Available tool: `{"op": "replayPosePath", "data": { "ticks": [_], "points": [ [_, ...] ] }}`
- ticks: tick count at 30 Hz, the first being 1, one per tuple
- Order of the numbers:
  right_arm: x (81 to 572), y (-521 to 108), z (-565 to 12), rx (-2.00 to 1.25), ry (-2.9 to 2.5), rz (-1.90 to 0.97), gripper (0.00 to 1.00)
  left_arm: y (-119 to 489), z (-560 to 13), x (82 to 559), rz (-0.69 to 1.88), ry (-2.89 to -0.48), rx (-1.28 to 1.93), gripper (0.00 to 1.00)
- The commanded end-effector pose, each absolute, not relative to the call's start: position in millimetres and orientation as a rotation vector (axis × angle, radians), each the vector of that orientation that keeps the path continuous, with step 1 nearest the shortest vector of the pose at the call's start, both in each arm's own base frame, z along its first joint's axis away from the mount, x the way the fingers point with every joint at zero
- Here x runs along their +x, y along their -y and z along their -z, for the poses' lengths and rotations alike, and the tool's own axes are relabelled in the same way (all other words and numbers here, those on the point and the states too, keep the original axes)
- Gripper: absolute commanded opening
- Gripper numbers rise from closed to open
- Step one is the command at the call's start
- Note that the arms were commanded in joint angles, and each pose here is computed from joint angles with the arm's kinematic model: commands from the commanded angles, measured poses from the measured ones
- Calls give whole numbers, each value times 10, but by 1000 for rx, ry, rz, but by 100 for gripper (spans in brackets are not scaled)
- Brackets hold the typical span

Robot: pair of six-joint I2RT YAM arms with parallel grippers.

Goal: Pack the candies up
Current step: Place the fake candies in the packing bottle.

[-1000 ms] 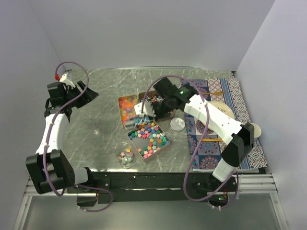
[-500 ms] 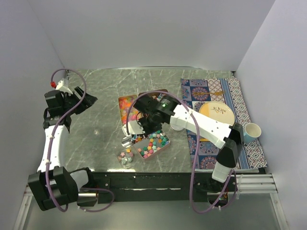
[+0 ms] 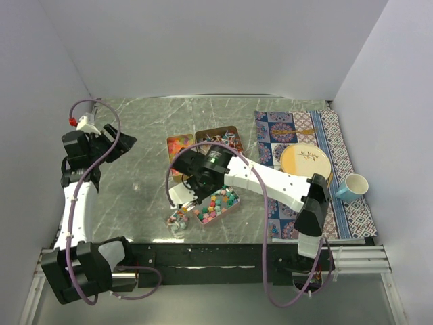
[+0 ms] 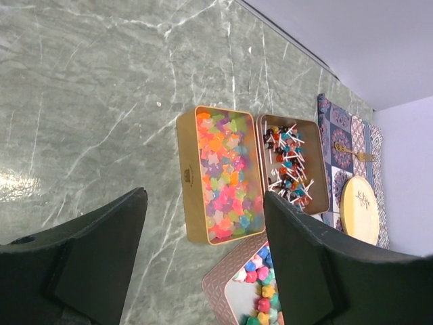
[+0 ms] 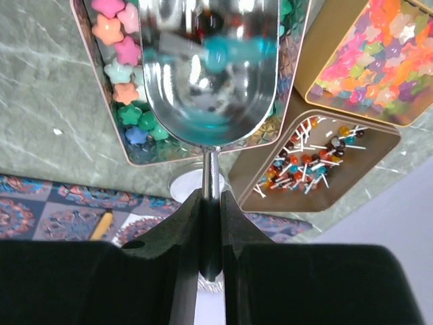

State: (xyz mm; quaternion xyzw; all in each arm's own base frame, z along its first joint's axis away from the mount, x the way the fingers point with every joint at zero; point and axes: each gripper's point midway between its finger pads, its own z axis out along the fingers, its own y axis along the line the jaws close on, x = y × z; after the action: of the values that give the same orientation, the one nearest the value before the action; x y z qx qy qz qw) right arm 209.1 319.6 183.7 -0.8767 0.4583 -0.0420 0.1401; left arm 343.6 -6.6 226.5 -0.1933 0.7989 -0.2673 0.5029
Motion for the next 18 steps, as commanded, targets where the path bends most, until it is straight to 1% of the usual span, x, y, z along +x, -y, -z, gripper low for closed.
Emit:
{"op": "replayPosePath", "data": {
  "ticks": [1,12,18],
  "points": [
    [2138,-3150,-1993,-2567,-1262,274,0,64,-2473,3457,653,-1849,-442,76],
    [2242,-3252,-2160,-2531,-1294,428,0,123,-2481,3410,694,-1837,-441,76],
    [2388,-3197,-2394,-2448,-1339,463,0,166,-2236,3404,737,-1906,-489,76]
  ]
}}
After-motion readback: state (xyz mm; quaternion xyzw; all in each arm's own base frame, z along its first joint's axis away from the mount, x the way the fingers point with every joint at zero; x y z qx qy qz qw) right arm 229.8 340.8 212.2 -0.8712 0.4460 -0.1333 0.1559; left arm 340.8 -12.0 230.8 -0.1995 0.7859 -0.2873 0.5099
